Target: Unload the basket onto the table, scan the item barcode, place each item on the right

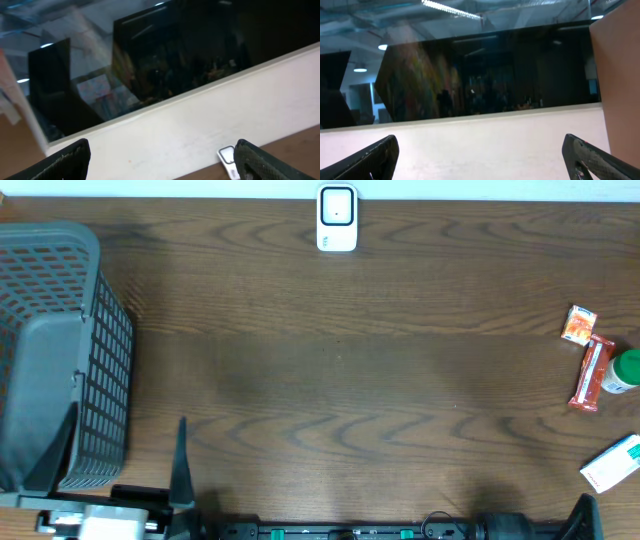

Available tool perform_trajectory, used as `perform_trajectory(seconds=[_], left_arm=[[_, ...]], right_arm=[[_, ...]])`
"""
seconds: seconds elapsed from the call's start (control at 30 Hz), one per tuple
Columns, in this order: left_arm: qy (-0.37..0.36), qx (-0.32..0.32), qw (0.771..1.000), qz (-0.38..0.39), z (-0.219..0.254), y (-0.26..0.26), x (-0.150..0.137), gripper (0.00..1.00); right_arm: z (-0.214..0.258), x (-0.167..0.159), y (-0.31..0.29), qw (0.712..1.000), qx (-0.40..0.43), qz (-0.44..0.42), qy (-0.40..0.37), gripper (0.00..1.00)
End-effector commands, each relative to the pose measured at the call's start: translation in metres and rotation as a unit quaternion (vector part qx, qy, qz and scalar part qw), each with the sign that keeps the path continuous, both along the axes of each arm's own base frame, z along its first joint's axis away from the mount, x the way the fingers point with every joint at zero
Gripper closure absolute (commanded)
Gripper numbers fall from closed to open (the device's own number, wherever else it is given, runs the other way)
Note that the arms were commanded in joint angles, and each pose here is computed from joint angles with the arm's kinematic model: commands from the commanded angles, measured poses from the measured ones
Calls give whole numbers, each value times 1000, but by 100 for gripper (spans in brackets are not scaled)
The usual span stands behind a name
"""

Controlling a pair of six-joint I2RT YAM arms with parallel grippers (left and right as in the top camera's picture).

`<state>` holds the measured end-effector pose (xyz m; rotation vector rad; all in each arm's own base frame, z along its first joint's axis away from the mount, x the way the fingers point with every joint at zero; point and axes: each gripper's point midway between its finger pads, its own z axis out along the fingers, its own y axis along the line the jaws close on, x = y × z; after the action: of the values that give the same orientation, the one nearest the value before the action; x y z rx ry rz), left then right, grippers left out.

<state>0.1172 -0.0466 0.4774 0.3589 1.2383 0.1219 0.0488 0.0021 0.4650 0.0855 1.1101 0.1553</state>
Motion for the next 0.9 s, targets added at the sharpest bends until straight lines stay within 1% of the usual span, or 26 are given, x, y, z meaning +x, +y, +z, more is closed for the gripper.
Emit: perform_trajectory(seconds=[0.0, 0.13, 0.27, 0.47, 0.63, 0.73, 0.87], left_arm=[[-9, 2, 999, -38, -4, -12, -8, 9], [-25, 17, 999, -45, -7, -14, -18, 9], [-52, 28, 997, -48, -4, -17, -37, 9], [-73, 35, 995, -56, -2, -20, -52, 9], [-88, 41, 993, -64, -1, -22, -64, 9], [-106, 54, 991, -66, -1, -24, -75, 9], [-120, 55, 988, -74, -1, -25, -86, 9]], right_arm=[[0, 1, -1, 1000, -5, 1, 2, 1], [-2, 4, -1, 1000, -3, 1, 3, 1], [-4, 14, -5, 1000, 1, -9, -1, 1], [-37, 55, -10, 999, 5, -33, 42, 1], [-79, 91, -11, 992, 90, -1, 92, 1], [-104, 111, -12, 988, 109, 3, 113, 1], [-135, 135, -13, 982, 130, 8, 135, 1]])
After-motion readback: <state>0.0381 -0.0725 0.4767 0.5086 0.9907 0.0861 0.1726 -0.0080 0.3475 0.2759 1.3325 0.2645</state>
